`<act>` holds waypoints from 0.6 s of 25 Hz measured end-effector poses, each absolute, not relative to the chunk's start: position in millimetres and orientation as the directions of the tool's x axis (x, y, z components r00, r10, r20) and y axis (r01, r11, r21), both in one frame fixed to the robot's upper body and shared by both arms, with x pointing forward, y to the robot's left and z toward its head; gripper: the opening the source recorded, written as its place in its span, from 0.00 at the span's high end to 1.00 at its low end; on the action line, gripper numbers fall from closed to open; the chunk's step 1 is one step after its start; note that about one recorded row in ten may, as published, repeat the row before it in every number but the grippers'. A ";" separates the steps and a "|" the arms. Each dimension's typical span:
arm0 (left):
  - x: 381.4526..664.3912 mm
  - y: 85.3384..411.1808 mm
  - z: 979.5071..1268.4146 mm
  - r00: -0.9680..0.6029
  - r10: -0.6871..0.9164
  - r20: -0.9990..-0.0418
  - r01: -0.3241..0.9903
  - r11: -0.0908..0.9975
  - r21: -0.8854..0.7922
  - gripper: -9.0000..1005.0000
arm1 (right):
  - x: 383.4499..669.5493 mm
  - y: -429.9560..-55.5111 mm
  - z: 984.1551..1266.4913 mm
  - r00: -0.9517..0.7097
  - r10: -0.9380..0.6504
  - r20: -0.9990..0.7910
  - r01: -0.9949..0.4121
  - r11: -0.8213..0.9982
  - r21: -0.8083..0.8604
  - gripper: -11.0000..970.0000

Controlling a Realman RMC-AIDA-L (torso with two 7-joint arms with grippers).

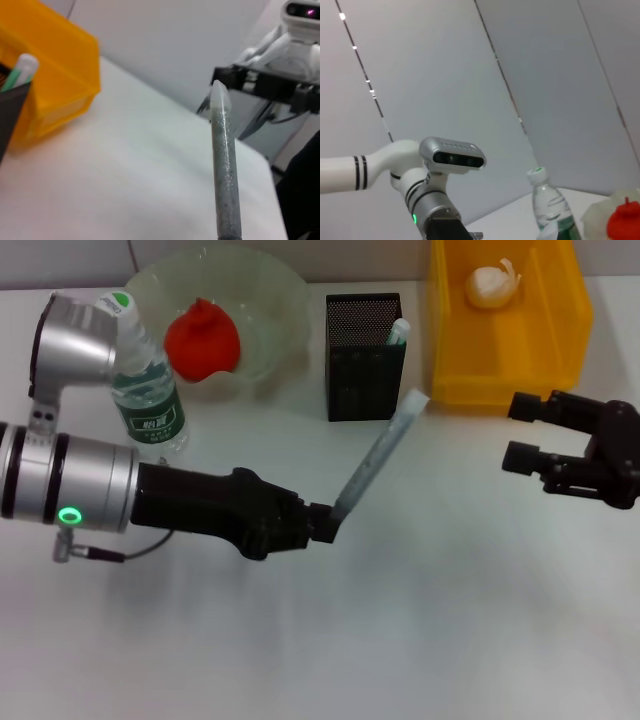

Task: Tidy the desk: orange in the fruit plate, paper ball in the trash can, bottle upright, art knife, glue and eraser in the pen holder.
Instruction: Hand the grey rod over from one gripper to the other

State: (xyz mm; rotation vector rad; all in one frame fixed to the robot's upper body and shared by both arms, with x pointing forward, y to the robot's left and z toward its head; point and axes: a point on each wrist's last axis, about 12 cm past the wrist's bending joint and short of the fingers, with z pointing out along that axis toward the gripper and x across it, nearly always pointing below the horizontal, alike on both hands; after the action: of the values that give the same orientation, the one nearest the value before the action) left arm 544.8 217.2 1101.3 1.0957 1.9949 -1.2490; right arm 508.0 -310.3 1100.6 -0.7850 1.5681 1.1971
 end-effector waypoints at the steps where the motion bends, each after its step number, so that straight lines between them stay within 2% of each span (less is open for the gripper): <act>1: 541.9 216.3 1097.6 -0.519 0.332 -0.788 0.855 0.222 -0.470 0.85 | 508.0 -310.3 1100.6 -0.316 0.064 -0.947 -0.896 0.307 0.320 0.18; 15: 529.8 211.3 1084.3 -0.477 0.198 -0.856 0.878 0.150 -0.455 0.85 | 518.1 -262.8 1091.1 -0.374 0.101 -0.922 -0.895 0.220 0.388 0.18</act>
State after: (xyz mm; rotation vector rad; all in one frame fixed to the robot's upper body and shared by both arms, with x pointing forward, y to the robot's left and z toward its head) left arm 529.8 211.3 1084.3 1.0296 1.7923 -1.3626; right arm 518.1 -262.8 1091.1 -0.7750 1.5491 1.3255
